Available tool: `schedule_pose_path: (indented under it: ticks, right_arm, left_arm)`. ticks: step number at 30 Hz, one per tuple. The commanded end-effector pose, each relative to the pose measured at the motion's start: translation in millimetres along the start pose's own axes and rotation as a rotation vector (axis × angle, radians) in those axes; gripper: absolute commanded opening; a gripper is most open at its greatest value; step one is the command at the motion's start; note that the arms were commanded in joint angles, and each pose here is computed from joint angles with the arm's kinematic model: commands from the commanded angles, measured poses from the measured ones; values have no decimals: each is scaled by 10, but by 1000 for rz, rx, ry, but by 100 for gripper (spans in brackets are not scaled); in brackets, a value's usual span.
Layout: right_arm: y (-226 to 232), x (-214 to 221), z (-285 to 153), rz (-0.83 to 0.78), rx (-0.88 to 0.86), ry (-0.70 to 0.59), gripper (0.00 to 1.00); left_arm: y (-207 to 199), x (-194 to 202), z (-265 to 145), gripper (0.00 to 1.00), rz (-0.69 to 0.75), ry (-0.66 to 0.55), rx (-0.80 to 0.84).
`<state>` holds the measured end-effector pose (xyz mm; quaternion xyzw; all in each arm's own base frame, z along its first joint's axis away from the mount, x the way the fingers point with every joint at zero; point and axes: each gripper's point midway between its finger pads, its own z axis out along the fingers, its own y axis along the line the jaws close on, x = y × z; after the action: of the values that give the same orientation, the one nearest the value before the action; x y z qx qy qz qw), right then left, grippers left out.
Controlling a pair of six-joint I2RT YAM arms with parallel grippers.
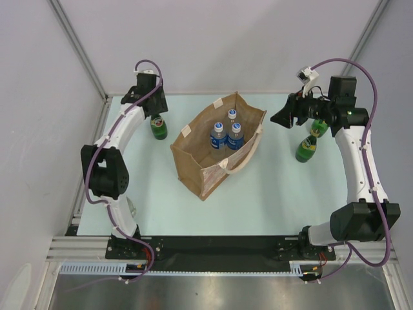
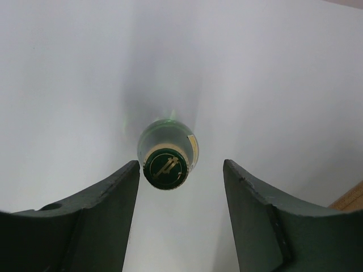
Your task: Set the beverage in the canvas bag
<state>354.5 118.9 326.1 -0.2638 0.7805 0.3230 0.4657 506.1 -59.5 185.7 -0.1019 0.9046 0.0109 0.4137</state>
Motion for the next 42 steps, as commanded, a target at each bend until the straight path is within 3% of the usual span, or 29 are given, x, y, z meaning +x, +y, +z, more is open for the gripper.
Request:
schedule_pose_path:
  ticks: [1, 19, 24, 33, 42]
  right_arm:
    - [20, -111, -21, -49, 3, -24, 65]
    - [8, -145, -12, -55, 4, -26, 65]
    - [15, -162, -22, -60, 5, -29, 65]
    - [33, -161, -43, -67, 8, -31, 65]
    - [55, -79, -31, -58, 3, -16, 65]
  left_arm:
    - [56, -222, -12, 65, -8, -45, -18]
    - [78, -60, 96, 47, 43, 10, -14]
    - [42, -178, -25, 18, 58, -19, 16]
    - [-59, -436, -766, 1, 157, -153, 162]
    - [-199, -291, -1816, 0, 204, -282, 369]
